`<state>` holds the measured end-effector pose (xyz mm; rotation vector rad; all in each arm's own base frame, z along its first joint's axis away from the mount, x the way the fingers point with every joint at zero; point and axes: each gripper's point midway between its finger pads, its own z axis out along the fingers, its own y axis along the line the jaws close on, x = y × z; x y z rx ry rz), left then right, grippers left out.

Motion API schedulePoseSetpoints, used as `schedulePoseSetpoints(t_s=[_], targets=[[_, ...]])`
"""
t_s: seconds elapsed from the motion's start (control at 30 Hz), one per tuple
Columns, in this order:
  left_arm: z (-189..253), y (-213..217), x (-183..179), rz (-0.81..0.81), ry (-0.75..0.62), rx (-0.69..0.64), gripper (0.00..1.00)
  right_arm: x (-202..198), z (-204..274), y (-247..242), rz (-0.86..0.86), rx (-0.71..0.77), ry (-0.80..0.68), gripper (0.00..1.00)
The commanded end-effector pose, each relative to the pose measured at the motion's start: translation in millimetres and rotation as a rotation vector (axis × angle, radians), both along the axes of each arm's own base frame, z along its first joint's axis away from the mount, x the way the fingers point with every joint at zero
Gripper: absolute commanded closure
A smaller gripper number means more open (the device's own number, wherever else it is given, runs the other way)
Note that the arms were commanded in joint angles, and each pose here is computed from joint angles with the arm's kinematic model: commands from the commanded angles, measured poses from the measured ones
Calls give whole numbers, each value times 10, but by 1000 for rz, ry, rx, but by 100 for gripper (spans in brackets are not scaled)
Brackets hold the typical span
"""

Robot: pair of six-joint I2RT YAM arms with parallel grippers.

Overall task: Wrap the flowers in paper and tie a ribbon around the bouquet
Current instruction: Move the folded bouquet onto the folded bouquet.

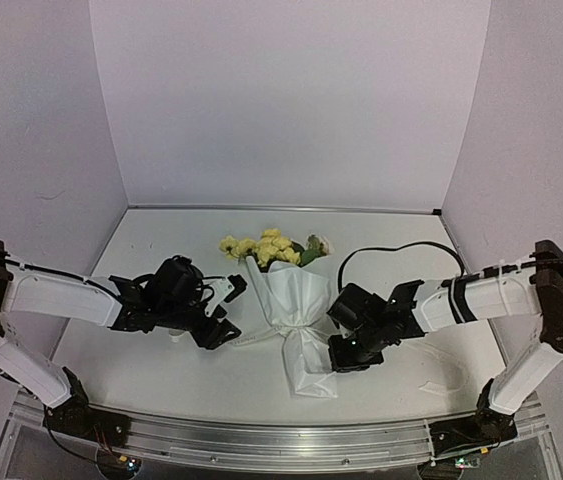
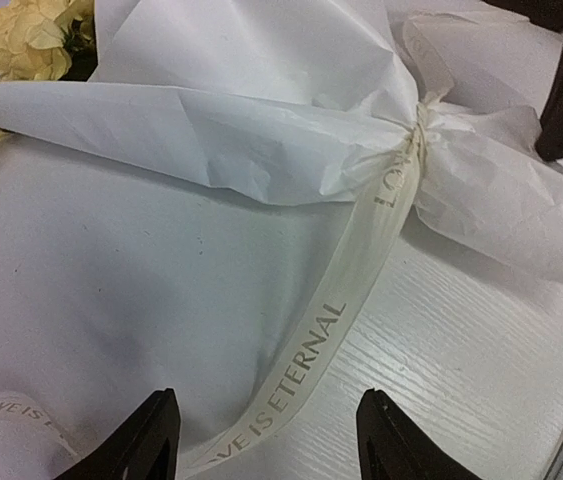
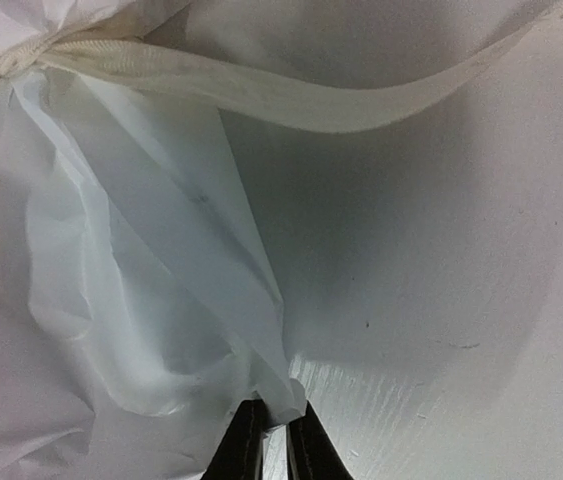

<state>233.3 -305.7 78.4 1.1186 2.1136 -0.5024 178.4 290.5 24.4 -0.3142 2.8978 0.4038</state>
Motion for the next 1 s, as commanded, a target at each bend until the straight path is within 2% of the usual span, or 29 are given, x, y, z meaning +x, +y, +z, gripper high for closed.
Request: schedulePoseSetpoints(t_s=[0.0, 0.2, 0.33, 0.43, 0.67, 0.77, 0.9, 0.97], targets=[[157, -81, -160, -216, -139, 19, 36, -78, 73, -128, -41, -12, -17, 92], [-121, 0, -152, -329, -167, 195, 36, -164, 123, -134, -27, -6, -11, 92], [-245, 31, -145, -379, -175, 262, 36, -195, 137, -122, -24, -3, -8, 90], [-343, 62, -130, -403, -183, 303, 36, -199, 144, -129, -26, -3, -11, 84], [-510, 84, -80, -433, -180, 355, 38, -146, 302, -223, 3, -14, -82, 60], [-574, 82, -66, -444, -174, 371, 46, -71, 442, -307, 21, -25, -160, 47], [-589, 71, -24, -434, -194, 373, 74, 70, 631, -455, 65, -66, -301, 36], [-524, 61, 12, -412, -219, 357, 86, 167, 738, -540, 88, -103, -389, 34]])
